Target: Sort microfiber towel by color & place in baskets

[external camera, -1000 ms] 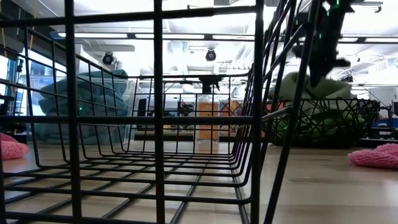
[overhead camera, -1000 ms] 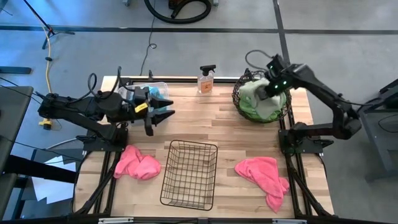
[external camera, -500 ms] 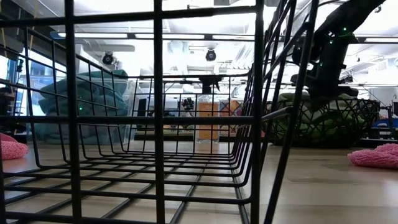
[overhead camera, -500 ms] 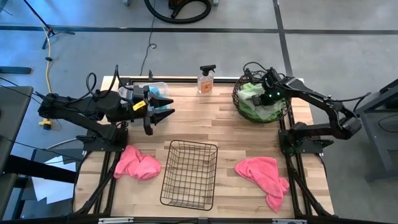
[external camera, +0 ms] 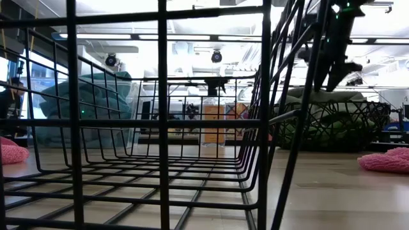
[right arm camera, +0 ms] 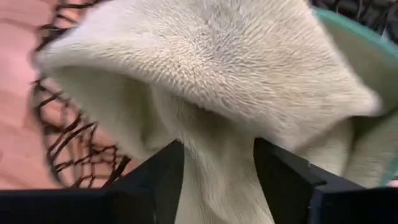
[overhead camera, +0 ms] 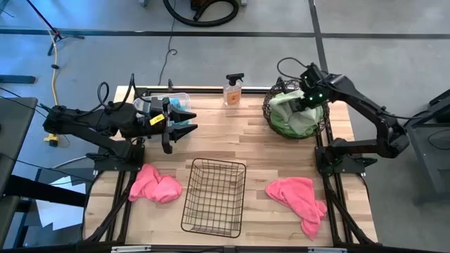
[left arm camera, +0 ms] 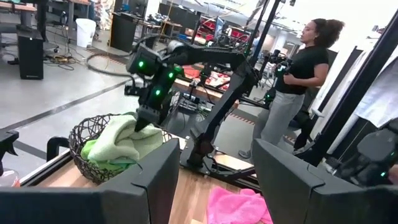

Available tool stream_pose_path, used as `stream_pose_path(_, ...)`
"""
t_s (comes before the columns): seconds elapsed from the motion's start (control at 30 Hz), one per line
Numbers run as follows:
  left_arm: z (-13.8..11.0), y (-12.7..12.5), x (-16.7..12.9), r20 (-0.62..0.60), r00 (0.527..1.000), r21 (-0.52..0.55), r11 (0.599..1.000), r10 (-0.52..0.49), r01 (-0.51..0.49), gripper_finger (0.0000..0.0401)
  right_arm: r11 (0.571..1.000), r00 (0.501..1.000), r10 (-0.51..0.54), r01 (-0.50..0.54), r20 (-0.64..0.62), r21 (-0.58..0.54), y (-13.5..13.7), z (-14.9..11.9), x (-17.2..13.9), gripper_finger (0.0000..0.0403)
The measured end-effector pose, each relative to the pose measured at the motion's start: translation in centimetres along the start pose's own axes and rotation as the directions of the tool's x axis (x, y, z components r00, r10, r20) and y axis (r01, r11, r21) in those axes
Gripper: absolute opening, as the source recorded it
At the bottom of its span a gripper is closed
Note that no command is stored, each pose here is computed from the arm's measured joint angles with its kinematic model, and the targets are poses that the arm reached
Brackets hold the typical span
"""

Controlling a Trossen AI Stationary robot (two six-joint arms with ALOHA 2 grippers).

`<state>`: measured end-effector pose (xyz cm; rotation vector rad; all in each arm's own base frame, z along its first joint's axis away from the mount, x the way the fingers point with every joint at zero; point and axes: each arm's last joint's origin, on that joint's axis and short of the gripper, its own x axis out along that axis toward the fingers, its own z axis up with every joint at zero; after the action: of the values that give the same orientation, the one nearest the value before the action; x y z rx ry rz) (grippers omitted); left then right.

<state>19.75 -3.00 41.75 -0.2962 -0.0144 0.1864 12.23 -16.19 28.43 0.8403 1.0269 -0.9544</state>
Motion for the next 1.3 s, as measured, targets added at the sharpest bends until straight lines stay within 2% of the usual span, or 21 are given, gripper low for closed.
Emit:
stream_pose_path(0.2,0.0,0.0,0.0,0.000,1.000,0.035,0.999,-0.001,0.001,0.0190,0.992,0.999,0.013,-0.010,0.031,-0.124,0.4,0.8,-4.0,0.0201)
stream_pose_path(0.33,0.0,0.0,0.0,0.000,1.000,0.048,0.999,-0.001,0.001,0.0190,0.988,0.996,0.046,-0.033,0.082,-0.149,0.7,1.2,-6.4,0.0202)
stream_pose_path(0.43,0.0,0.0,0.0,-0.001,1.000,0.062,0.998,-0.001,0.001,0.0190,0.971,0.974,0.183,-0.158,0.135,-0.177,1.3,1.0,-7.9,0.0202)
stream_pose_path(0.53,-0.1,0.0,0.0,-0.006,1.000,0.072,0.997,0.001,0.000,0.0190,0.922,0.913,0.359,-0.315,0.194,-0.223,2.3,0.3,-8.9,0.0202)
stream_pose_path(0.67,-0.2,0.1,0.0,-0.022,1.000,0.080,0.997,0.006,-0.004,0.0190,0.829,0.795,0.546,-0.465,0.265,-0.312,4.0,-1.6,-9.6,0.0202)
stream_pose_path(0.77,-0.3,0.1,0.0,-0.028,1.000,0.082,0.997,0.008,-0.005,0.0190,0.734,0.671,0.673,-0.555,0.312,-0.391,5.3,-3.4,-9.7,0.0202)
stream_pose_path(0.87,-0.3,0.1,0.0,-0.027,1.000,0.083,0.997,0.008,-0.006,0.0190,0.604,0.502,0.797,-0.651,0.336,-0.460,6.6,-5.1,-9.5,0.0201)
stream_pose_path(1.0,-0.3,0.1,0.0,-0.024,1.000,0.100,0.995,0.018,-0.015,0.0190,0.407,0.237,0.905,-0.726,0.354,-0.554,8.3,-7.1,-9.5,0.0201)
stream_pose_path(1.07,-0.3,0.1,0.0,-0.023,1.000,0.107,0.994,0.021,-0.018,0.0190,0.337,0.129,0.922,-0.730,0.365,-0.594,9.2,-7.8,-9.6,0.0201)
stream_pose_path(1.1,-0.3,0.1,0.0,-0.023,1.000,0.107,0.994,0.021,-0.019,0.0190,0.312,0.090,0.926,-0.730,0.366,-0.608,9.7,-8.2,-9.6,0.0201)
stream_pose_path(1.17,-0.3,0.2,0.0,-0.022,0.999,0.108,0.994,0.023,-0.021,0.0190,0.271,0.033,0.934,-0.713,0.356,-0.646,10.7,-8.9,-9.8,0.0201)
stream_pose_path(1.2,-0.2,0.2,0.0,-0.022,0.999,0.108,0.994,0.025,-0.023,0.0190,0.270,0.029,0.936,-0.698,0.350,-0.664,11.1,-9.2,-9.8,0.0201)
stream_pose_path(1.3,-0.2,0.3,0.1,-0.020,0.999,0.108,0.994,0.031,-0.029,0.0190,0.309,0.056,0.935,-0.617,0.351,-0.724,12.7,-9.8,-10.1,0.0201)
